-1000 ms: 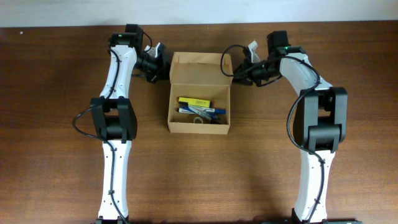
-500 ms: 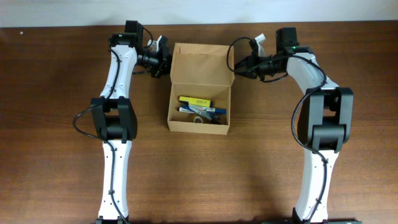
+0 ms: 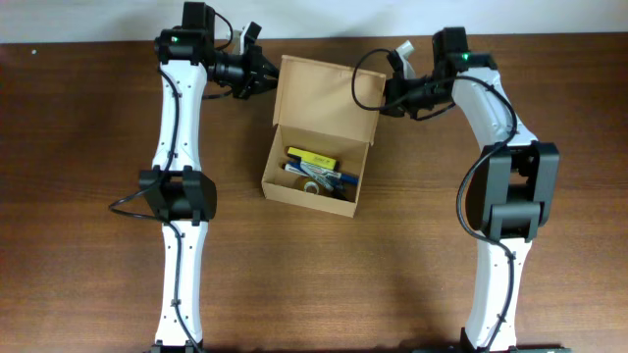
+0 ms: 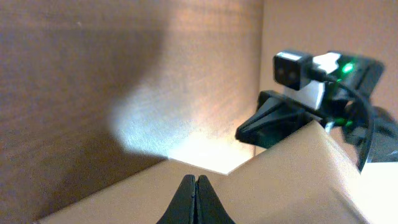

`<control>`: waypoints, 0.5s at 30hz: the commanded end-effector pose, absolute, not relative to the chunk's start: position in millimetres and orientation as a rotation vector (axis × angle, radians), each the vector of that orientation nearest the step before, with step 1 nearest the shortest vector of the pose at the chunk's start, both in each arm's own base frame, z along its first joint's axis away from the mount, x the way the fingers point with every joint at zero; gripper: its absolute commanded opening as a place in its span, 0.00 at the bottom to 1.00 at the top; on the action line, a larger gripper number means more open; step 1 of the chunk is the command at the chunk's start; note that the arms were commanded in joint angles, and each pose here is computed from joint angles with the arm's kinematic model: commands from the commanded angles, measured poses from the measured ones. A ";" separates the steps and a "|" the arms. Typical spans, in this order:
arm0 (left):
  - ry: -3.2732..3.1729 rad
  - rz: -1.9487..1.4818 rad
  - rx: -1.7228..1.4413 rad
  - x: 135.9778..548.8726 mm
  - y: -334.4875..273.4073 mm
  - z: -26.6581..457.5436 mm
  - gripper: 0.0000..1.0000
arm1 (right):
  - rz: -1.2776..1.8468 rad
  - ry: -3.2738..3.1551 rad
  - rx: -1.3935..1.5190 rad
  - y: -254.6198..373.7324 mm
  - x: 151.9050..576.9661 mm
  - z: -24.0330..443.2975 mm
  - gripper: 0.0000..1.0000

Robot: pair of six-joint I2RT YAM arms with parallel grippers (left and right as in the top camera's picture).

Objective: Pack container
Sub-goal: 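Fold the box lid down over the items with both grippers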

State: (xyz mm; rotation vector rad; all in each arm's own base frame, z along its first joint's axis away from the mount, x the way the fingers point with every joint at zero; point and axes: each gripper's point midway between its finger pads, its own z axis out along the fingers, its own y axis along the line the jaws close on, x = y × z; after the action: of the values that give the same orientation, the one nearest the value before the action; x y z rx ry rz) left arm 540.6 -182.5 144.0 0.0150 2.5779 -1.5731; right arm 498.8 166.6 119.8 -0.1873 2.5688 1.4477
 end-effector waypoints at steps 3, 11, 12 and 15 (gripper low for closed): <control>2.562 -1.574 0.174 520.7 -186.0 154.6 0.02 | 1.198 2.511 -0.461 173.3 487.4 190.3 0.04; 2.608 -1.390 0.261 507.7 -174.3 172.5 0.02 | 0.861 2.594 -0.692 180.7 453.8 219.7 0.04; 2.609 -1.355 0.268 507.5 -172.1 177.3 0.02 | 0.791 2.615 -0.715 180.1 450.4 218.7 0.04; 2.601 -1.265 0.288 506.2 -167.2 193.1 0.02 | 0.664 2.665 -0.766 183.5 438.1 216.7 0.04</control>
State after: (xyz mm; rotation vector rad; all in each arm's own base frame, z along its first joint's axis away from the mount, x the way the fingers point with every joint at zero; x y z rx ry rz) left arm 509.8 -174.9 141.8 0.1695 2.6801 -1.4347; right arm 443.7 188.3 210.1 -0.6539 2.6610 0.9206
